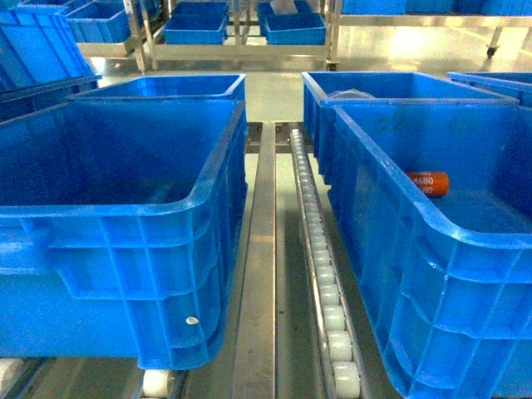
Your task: Sort blue parts and orange caps into right shelf containers
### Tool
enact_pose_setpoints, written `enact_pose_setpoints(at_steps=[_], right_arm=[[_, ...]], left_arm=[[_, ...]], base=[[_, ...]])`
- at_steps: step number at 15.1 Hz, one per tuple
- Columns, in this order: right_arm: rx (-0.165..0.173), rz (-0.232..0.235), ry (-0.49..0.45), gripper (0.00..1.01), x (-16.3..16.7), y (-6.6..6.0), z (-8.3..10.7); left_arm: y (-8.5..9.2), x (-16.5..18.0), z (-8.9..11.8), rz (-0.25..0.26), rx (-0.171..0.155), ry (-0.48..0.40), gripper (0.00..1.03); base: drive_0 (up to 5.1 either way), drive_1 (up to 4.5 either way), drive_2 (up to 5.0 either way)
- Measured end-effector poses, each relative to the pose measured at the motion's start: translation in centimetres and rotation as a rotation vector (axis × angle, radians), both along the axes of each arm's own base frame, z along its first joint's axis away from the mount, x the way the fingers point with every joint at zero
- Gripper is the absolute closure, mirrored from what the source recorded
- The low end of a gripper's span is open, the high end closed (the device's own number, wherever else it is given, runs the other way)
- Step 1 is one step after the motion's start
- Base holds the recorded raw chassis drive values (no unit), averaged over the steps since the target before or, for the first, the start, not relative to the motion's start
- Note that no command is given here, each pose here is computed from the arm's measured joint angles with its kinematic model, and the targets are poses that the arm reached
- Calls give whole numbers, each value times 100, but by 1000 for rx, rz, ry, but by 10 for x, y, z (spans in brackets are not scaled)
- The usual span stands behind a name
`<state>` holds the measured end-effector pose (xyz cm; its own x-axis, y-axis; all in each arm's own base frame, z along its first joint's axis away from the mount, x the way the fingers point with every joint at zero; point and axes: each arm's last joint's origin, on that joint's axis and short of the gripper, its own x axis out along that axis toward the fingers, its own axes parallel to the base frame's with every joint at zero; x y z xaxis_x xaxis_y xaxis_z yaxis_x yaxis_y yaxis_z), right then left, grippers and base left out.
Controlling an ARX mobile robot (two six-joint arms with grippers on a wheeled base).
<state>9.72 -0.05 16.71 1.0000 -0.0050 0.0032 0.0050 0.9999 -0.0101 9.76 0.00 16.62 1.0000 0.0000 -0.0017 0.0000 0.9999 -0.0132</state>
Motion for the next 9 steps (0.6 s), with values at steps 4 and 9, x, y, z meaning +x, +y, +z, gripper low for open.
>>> enact_pose_setpoints(at_steps=[4,9], right_arm=[[0,0,0,28,0,0,0],[2,0,0,3,0,0,0]], left_arm=[[0,0,0,0,0,0,26],[0,0,0,0,2,0,5]], base=[[0,0,0],[0,0,0]])
